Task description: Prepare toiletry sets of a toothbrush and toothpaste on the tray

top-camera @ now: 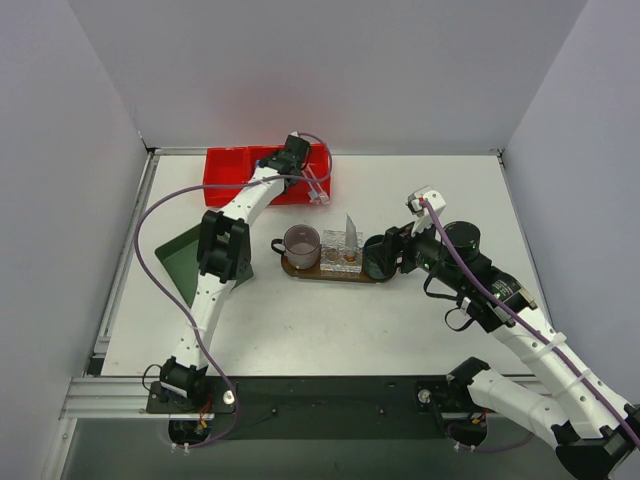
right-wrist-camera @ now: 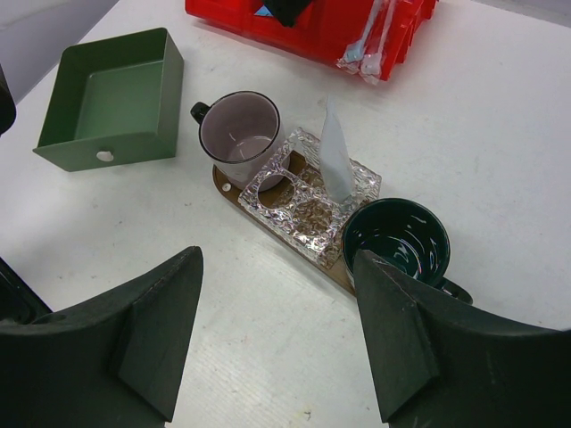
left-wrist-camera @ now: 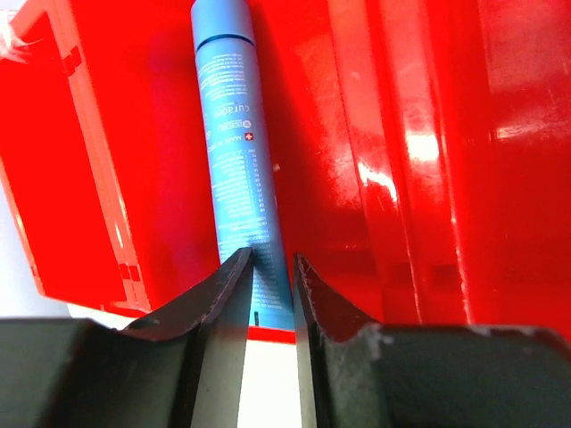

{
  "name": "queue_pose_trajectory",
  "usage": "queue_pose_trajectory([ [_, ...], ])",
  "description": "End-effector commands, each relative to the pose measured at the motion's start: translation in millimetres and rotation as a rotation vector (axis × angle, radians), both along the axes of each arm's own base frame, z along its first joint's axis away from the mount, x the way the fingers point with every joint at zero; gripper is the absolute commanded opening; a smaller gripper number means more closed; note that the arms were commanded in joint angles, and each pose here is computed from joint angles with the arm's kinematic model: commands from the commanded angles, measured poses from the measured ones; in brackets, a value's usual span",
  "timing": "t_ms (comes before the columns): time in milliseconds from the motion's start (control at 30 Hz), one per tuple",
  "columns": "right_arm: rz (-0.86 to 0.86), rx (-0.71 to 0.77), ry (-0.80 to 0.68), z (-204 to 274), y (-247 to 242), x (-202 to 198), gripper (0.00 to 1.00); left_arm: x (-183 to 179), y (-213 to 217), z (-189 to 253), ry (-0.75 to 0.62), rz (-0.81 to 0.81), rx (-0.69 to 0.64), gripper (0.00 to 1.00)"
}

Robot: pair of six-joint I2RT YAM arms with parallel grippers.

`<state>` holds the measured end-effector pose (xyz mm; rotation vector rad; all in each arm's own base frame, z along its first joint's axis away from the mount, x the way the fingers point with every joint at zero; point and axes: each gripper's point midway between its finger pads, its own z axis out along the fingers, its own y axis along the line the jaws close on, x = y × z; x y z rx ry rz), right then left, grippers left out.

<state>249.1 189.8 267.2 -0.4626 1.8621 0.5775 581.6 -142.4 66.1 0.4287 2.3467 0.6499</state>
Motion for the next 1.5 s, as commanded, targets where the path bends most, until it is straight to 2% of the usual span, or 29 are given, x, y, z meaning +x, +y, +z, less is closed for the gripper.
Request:
queue_pose_trajectory([
  [0, 0.012, 0.022, -0.04, 11, 3, 4, 0.63, 6, 7, 15, -0.064, 0.03, 0.041, 0.31],
  [167, 0.011, 0.02, -0.04, 10, 3, 4, 0.63, 9, 7, 28, -0.103, 0.039, 0.041, 0.29],
  [733, 0.009, 0.019, -0.044, 11, 2, 3, 0.63, 10, 21, 85, -0.235, 0.096, 0.103, 0.0],
  [1033, 0.005, 0.018, -0.045, 11, 1, 3, 0.63, 8, 15, 125, -0.31, 0.068, 0.031, 0.0],
  [1267, 0.002, 0.018, -0.045, 13, 0, 3, 0.63, 0, 7, 144, -0.302, 0.006, -0.03, 0.0],
  [1400, -0.007, 0.021, -0.046, 16, -2, 2, 0.63, -19, 8, 151, -0.264, -0.023, -0.066, 0.0],
  [1467, -0.009, 0.023, -0.05, 19, -2, 2, 0.63, -32, 2, 163, -0.261, -0.048, -0.141, 0.0],
])
